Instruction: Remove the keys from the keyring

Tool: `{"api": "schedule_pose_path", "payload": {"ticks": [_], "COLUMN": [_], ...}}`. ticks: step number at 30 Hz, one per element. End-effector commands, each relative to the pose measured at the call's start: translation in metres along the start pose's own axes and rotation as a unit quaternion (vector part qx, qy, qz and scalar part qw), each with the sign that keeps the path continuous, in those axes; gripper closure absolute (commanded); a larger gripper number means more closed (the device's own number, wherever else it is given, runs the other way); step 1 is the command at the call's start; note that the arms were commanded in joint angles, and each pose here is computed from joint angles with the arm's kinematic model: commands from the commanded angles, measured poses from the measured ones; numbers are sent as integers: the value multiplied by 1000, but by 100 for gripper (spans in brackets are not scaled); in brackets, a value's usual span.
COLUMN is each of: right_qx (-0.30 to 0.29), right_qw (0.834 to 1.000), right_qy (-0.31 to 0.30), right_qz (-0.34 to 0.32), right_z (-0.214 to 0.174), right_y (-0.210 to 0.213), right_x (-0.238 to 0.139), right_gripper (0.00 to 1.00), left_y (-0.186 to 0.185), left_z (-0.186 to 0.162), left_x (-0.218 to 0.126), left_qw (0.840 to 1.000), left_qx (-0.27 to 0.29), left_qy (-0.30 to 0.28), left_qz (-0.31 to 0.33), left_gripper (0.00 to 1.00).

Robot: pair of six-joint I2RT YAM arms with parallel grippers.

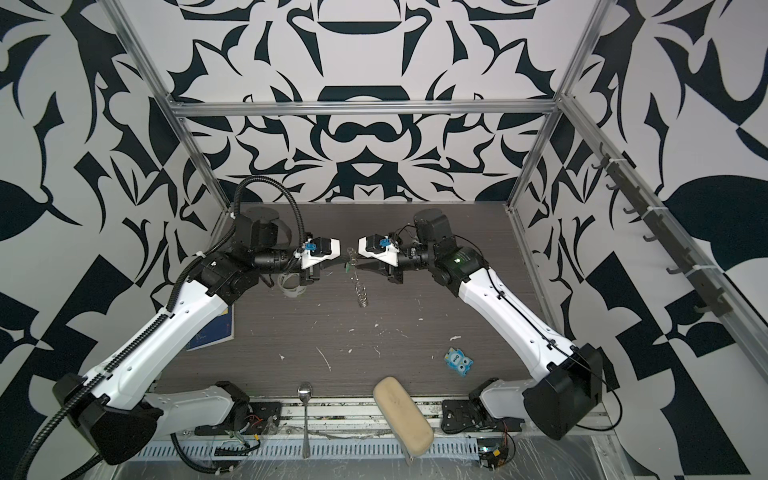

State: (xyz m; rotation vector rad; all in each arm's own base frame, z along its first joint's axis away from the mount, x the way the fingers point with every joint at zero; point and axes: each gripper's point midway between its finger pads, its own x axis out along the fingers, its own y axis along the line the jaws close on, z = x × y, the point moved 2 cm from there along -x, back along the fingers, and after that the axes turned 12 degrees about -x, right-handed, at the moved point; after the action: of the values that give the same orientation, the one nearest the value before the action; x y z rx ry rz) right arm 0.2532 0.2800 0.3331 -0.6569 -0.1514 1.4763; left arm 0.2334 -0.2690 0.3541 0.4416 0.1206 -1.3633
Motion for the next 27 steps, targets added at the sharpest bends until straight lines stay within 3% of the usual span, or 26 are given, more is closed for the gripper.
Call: {"api": "schedule_pose_path", "payload": {"ticks": [1,12,27], "right_qx": [-19,-15,-56], "right_qw": [999,999,998], "right_qy": [-25,-30,-20], "right_qz": [-9,7,28], "right_z": [25,27,28], "right_y": [-11,-12,-5], "right_x": [-9,-4,7], "right_gripper": [76,86,74], "left_y": [-1,-2,-6], "left_z": [10,9,8], "left_x": [-5,-5,-7], "left_qw": [1000,1000,1000], "left_qx": [14,15,25], "left_qy": [-14,-16,-13], "left_qz": [-3,-4,-10], "left_gripper": [100,100,100]}}
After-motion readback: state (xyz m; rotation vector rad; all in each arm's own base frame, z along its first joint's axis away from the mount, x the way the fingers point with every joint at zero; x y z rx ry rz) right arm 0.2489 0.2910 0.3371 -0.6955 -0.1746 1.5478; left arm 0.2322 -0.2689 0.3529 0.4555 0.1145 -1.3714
